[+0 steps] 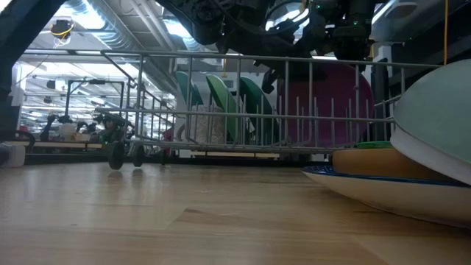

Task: Sort dishes
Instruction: Put the purple plate in the dish rack

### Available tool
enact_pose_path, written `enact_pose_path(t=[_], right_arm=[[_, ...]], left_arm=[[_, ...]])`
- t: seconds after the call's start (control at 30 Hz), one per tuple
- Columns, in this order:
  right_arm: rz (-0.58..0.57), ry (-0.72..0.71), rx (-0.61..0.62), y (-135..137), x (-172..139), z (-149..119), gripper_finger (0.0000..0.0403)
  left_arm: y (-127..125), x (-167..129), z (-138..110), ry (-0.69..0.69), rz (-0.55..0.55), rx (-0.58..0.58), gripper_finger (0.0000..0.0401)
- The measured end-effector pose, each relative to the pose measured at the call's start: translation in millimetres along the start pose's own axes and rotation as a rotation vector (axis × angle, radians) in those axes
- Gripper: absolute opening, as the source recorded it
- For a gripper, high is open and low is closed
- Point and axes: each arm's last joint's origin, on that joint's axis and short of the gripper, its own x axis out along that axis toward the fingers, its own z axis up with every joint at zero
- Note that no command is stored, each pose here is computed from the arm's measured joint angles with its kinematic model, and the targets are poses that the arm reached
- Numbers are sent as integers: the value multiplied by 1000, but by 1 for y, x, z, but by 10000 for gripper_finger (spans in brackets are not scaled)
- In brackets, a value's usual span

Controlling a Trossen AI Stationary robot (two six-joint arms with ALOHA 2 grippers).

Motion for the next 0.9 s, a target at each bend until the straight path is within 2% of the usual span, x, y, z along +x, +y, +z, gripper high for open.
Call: enact_pose_path(t=[0.63,0.9], right_arm=[[38,-2,0,1,0,0,144],[-27,-20,-2,-1,-1,2,144]], left_arm=[[20,4,8,-28,38,-1,1],[21,4,16,-101,20,-13,1]])
